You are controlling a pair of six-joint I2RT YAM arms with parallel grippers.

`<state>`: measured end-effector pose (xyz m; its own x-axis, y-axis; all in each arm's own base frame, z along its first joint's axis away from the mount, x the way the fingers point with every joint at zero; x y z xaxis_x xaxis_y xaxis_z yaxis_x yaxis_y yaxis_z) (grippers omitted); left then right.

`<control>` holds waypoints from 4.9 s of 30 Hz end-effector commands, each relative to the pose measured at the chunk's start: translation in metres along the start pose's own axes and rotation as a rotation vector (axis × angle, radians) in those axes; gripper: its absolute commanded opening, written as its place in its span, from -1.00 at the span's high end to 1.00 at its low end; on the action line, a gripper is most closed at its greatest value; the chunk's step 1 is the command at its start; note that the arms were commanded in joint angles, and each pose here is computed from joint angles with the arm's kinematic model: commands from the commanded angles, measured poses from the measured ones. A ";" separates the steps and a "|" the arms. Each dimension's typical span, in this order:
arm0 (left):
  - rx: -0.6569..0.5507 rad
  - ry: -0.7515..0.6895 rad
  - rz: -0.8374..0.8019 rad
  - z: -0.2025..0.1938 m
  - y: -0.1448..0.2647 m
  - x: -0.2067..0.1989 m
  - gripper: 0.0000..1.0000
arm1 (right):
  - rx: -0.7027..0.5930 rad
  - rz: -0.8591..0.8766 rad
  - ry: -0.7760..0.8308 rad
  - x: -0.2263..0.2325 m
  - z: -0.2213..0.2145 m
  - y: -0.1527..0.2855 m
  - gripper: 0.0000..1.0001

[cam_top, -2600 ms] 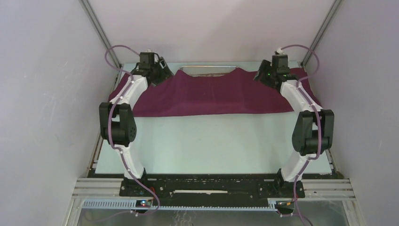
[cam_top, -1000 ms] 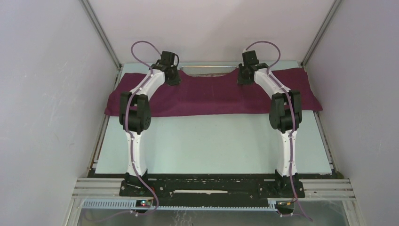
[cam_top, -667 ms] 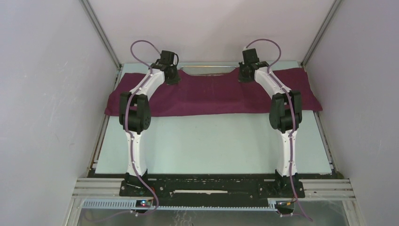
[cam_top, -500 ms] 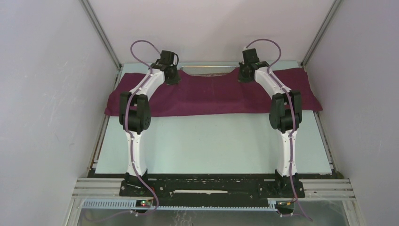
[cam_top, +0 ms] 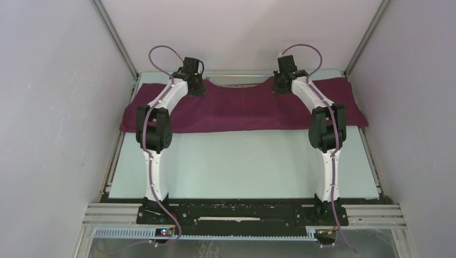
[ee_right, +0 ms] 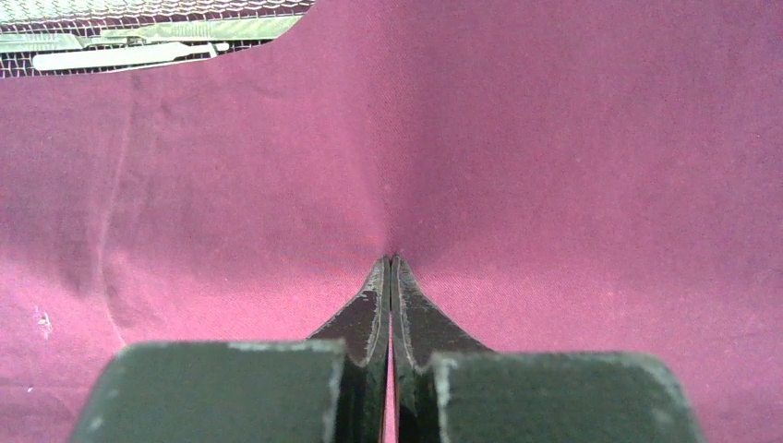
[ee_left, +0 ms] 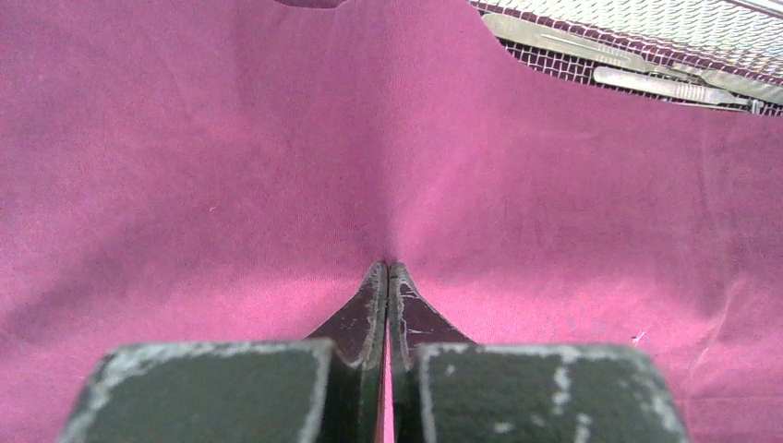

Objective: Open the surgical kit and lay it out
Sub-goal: Open the surgical kit at the center of the board.

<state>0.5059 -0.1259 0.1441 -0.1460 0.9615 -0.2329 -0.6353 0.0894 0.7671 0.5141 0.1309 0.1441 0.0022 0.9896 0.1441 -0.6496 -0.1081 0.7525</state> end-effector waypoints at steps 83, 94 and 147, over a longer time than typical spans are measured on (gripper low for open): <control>-0.077 0.023 0.031 -0.152 0.184 0.034 -0.36 | 0.055 -0.043 0.086 0.013 -0.161 0.179 -0.22; 0.103 -0.113 0.160 -0.159 0.124 0.033 -0.45 | 0.140 -0.080 0.126 0.017 -0.170 0.137 -0.26; 0.187 0.553 -0.083 -0.343 0.190 0.106 0.90 | 0.365 -0.098 -0.402 -0.024 -0.327 0.231 1.00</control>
<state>0.1274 -0.1034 0.0724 -0.4128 0.7104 -0.5700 -0.5798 0.2777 0.7660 0.1298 0.1220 0.1061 0.3208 0.9047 0.2805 -0.3612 -0.1569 0.9192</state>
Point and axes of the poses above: each gripper's point midway between its finger pads, its own y axis back along the fingers, its own x axis along the line the jaws close on, z = x × y, the point moved 6 cm from there along y, back along the fingers, and after that the axes turned 1 degree about y, right-handed, at the moved point
